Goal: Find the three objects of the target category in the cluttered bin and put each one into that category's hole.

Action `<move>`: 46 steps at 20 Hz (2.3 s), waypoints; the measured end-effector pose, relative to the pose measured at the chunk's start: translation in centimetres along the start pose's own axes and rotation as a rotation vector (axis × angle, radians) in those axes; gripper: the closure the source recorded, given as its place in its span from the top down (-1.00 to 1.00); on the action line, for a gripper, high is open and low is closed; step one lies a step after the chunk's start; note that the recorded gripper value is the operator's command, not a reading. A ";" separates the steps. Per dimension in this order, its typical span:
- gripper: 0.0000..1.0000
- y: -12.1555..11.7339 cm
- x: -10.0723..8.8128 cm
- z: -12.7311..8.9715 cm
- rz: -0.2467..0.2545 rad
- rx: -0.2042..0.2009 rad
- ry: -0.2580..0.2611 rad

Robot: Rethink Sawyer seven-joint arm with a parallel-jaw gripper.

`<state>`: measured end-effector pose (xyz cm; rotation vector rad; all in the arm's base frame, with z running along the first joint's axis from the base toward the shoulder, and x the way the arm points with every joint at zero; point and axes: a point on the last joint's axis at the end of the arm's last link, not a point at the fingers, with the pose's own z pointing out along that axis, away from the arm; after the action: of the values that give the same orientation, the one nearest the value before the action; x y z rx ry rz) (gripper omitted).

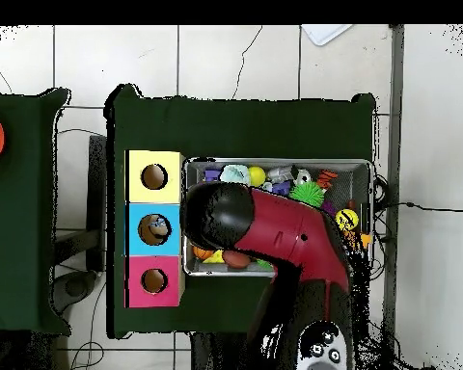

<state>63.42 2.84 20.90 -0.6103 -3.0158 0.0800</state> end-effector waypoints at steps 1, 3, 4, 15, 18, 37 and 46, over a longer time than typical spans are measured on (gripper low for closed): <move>-1.00 0.3 0.1 0.1 0.002 -0.002 0.001; -1.00 1.2 0.4 0.6 0.013 -0.003 0.009; -1.00 1.7 0.6 1.0 0.020 -0.001 0.014; -1.00 6.6 2.5 4.8 0.096 0.027 0.060; -1.00 8.5 2.7 5.9 0.122 0.036 0.060; -1.00 12.4 2.1 3.4 0.182 0.020 0.003; -1.00 11.5 3.7 -2.4 0.197 -0.008 -0.026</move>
<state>64.64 14.94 22.75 -0.9119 -2.9724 0.0854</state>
